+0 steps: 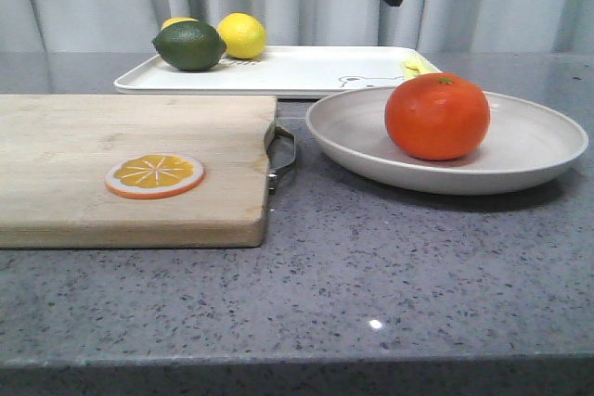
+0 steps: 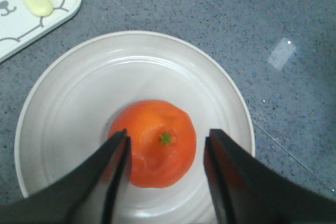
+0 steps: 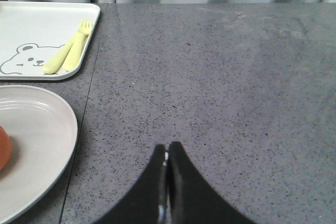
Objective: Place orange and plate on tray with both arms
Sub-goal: 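Open the left gripper to release the orange and raise it away, then move the right gripper down to grip the plate rim nearest it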
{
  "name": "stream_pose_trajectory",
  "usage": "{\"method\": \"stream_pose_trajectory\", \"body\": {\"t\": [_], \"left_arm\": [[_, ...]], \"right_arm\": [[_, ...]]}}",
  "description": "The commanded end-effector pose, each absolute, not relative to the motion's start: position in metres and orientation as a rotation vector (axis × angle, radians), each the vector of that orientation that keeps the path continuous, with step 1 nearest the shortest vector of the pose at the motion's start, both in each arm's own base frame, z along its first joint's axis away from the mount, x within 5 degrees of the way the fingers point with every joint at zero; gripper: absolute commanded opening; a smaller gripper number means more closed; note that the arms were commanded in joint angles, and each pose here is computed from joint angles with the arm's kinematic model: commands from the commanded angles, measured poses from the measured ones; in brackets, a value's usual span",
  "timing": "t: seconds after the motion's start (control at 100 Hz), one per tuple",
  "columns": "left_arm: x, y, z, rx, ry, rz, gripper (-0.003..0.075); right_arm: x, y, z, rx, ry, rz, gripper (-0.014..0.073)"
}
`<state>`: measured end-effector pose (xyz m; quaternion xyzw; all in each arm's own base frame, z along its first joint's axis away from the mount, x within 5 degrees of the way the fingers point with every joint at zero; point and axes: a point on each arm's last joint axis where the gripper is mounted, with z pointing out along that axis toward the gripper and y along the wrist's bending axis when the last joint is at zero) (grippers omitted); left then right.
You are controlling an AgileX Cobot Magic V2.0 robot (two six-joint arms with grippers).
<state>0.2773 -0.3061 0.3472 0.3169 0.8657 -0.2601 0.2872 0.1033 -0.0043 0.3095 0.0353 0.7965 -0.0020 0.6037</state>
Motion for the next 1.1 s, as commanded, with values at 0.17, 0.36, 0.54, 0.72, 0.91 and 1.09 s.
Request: {"method": "stream_pose_trajectory", "body": {"t": [0.17, 0.36, 0.54, 0.72, 0.91, 1.09], "left_arm": [[0.243, -0.265, 0.379, 0.759, 2.157, -0.726, -0.0018], [0.224, -0.23, 0.378, 0.692, 2.126, -0.719, -0.002], [0.197, -0.186, 0.378, 0.627, 2.112, -0.702, -0.002], [0.162, -0.149, 0.382, 0.571, 2.026, -0.709, -0.002], [0.126, -0.116, 0.379, 0.54, 1.946, -0.722, -0.002], [0.096, -0.093, 0.369, 0.527, 1.894, -0.739, -0.002]], "right_arm": [[0.106, -0.004, 0.328, 0.069, 1.732, -0.004, -0.0066], [0.106, -0.004, 0.328, 0.069, 1.731, -0.004, -0.0066], [0.106, -0.004, 0.329, 0.069, 1.727, -0.004, -0.0066], [0.106, -0.004, 0.33, 0.067, 1.718, -0.003, -0.0066], [0.106, -0.004, 0.329, 0.068, 1.722, -0.003, -0.0066], [0.106, -0.004, 0.329, 0.068, 1.725, -0.003, -0.0066]]}}
